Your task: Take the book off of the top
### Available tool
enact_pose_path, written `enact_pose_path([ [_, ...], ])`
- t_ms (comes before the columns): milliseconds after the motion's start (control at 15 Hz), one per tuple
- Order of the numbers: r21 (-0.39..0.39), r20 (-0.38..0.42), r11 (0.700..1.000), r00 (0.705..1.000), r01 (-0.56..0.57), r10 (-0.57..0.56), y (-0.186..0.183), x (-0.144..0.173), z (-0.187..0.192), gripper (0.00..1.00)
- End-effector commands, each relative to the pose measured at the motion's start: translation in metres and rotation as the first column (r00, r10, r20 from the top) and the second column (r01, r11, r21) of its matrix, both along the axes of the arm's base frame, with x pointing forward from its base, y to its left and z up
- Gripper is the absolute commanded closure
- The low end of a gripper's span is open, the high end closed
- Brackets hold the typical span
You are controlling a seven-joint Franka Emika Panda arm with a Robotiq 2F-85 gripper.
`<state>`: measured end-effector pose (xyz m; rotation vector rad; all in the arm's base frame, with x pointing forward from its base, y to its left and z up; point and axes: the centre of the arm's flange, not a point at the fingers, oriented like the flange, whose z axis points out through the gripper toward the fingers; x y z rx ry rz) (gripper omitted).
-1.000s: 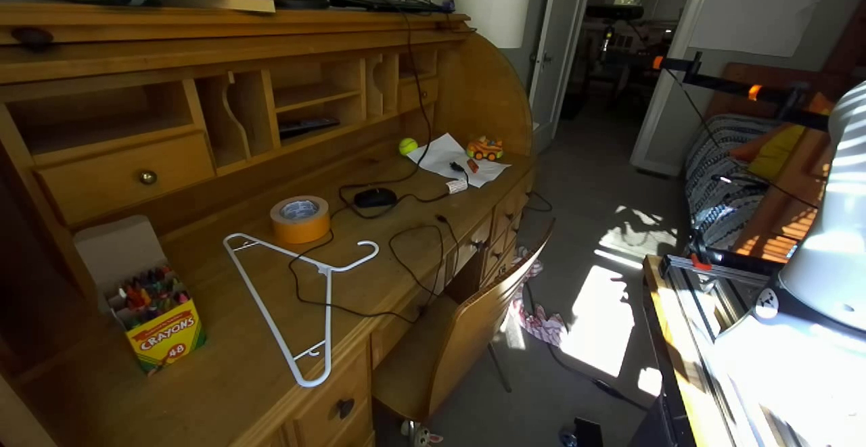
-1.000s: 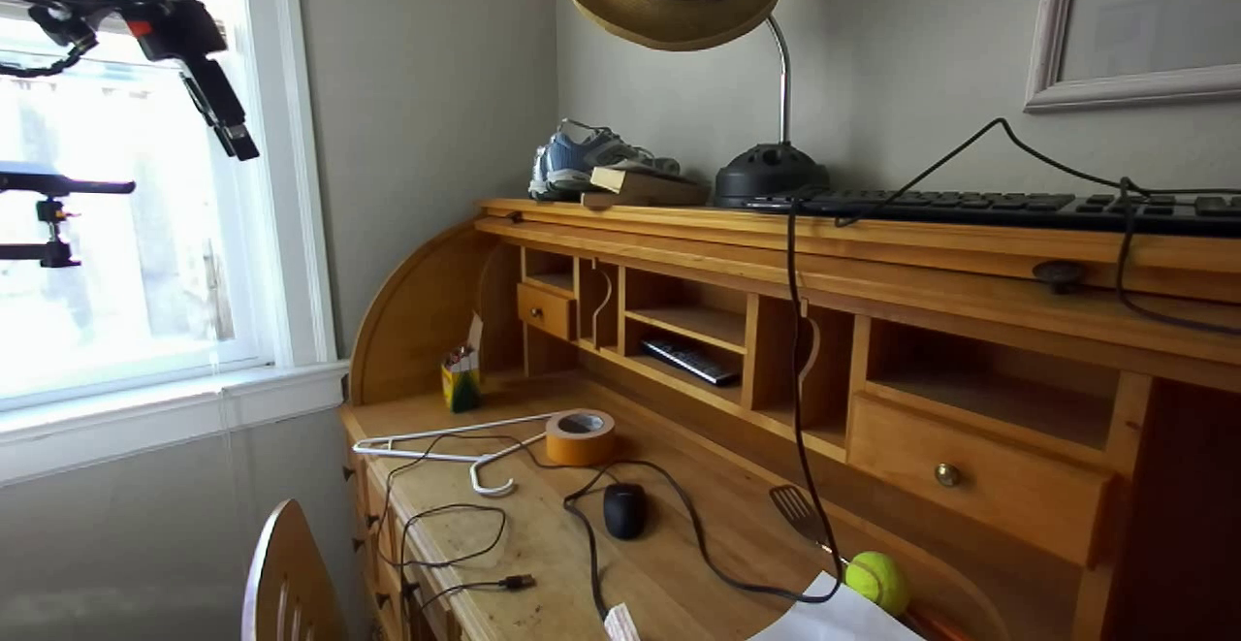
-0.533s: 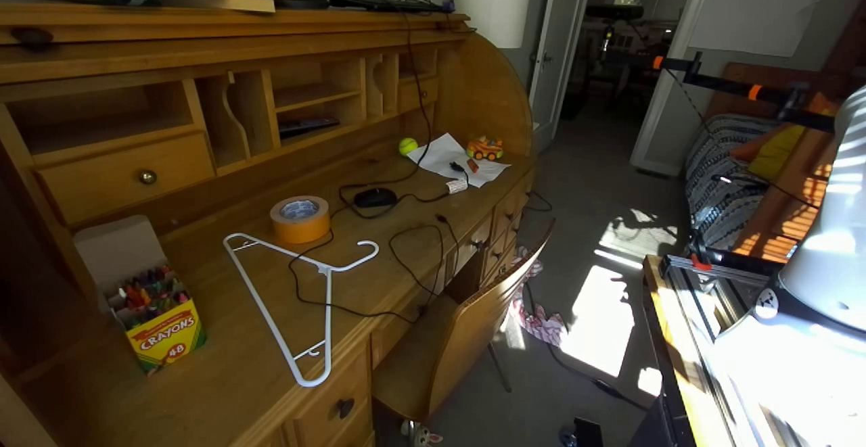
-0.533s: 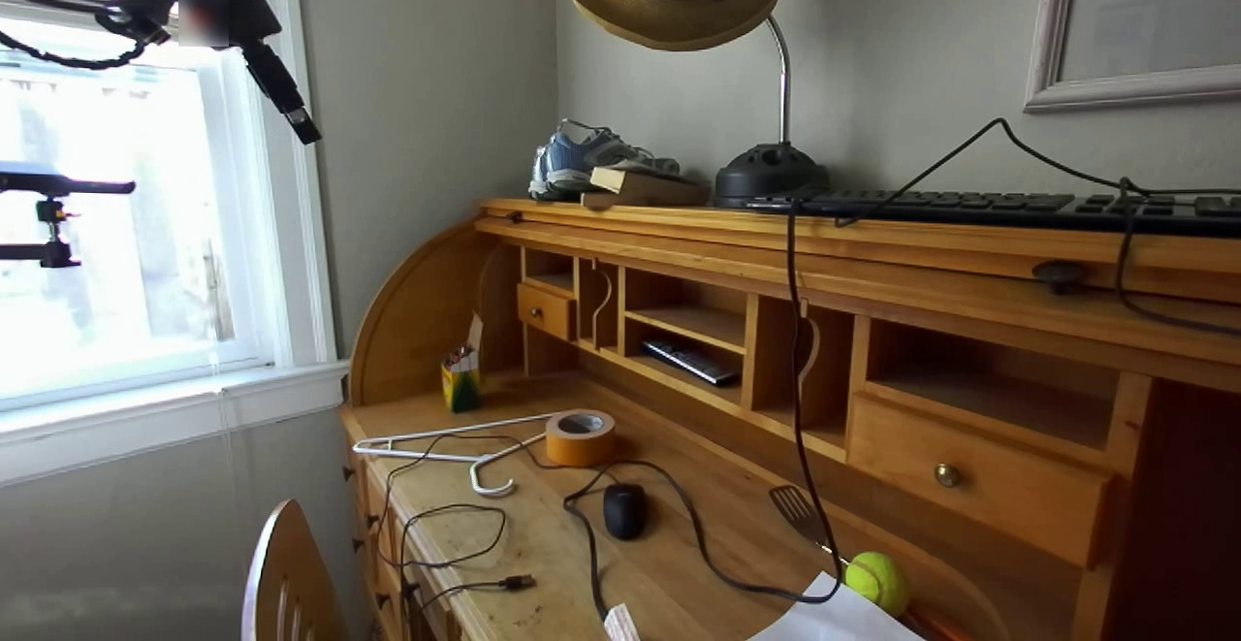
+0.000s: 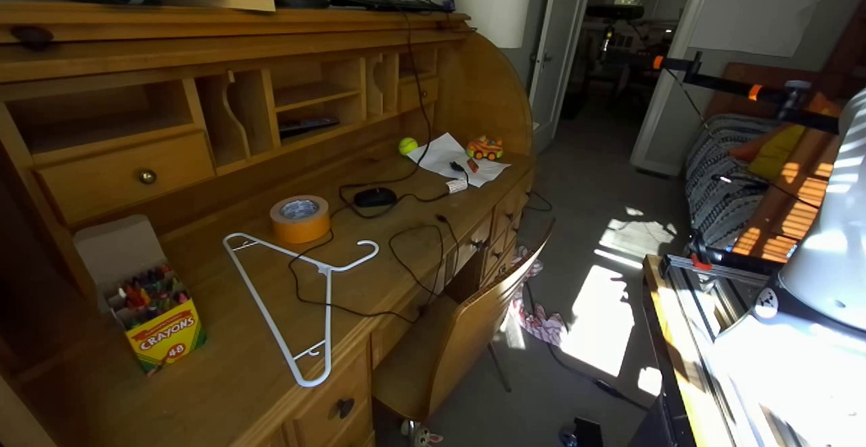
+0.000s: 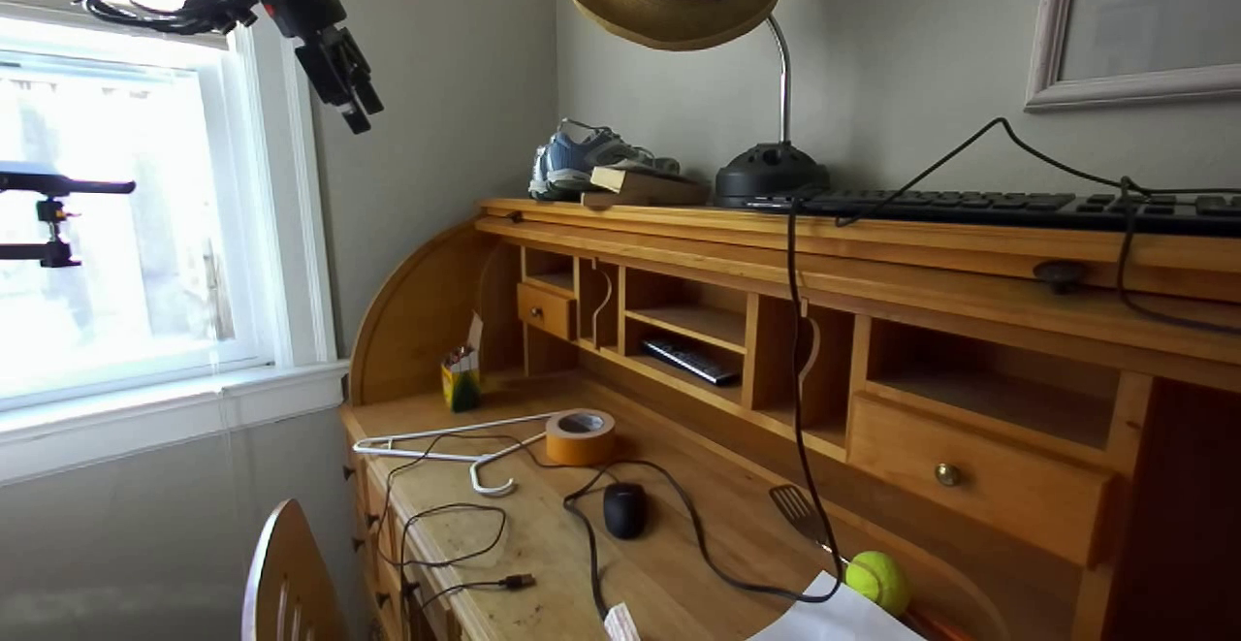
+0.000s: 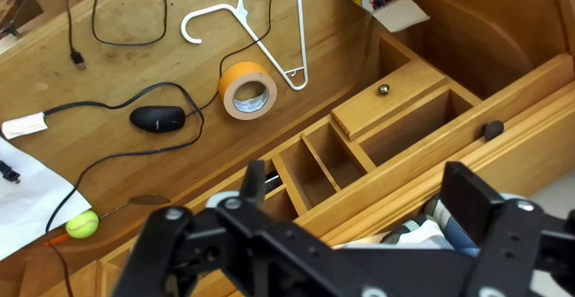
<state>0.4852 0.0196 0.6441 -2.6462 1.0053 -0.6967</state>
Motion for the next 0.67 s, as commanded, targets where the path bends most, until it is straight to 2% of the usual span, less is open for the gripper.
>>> enact_pose_path([
  [0,0.137,0.012,0.981,0.990,0.141,-0.144,-0.006,0.035,0.004,0.00],
  [267,0.257,0.020,0.922,0.952,0.290,-0.306,-0.012,0.051,0.002,0.00],
  [533,0.375,-0.011,0.824,0.891,0.425,-0.454,-0.021,0.059,0.002,0.00],
  [600,0.306,0.005,0.875,0.919,0.375,-0.395,-0.022,0.052,0.000,0.00],
])
